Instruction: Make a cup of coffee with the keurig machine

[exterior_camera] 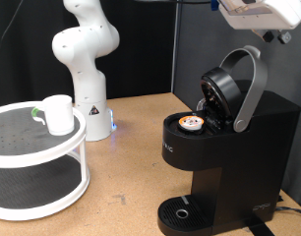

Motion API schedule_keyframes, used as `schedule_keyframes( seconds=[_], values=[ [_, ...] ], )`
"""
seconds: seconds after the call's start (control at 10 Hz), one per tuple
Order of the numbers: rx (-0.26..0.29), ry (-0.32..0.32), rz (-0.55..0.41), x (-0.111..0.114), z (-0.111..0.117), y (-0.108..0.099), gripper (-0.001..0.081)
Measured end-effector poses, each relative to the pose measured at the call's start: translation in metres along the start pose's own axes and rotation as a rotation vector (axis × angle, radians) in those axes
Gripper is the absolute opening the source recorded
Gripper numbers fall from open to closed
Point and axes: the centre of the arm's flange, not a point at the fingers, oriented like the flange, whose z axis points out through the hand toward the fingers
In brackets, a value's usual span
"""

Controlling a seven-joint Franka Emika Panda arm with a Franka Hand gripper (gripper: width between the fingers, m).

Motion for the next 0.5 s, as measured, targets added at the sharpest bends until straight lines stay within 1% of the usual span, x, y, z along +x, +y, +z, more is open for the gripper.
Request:
schedule_keyframes(
  seconds=[0.1, 0.2, 0.3, 0.4, 0.5],
  values=[
    [-0.008, -0.006, -0.005, -0.001, 0.000, 0.002, 0.0293],
    [-0.024, -0.015, -0.015, -0.003, -0.002, 0.005, 0.0293],
    [-0.038, -0.024, -0.022, -0.005, -0.004, 0.009, 0.0111],
    [-0.049, -0.030, -0.022, -0.008, -0.006, 0.014, 0.0111],
    [-0.055, -0.035, -0.018, -0.011, -0.008, 0.019, 0.0031]
  ],
)
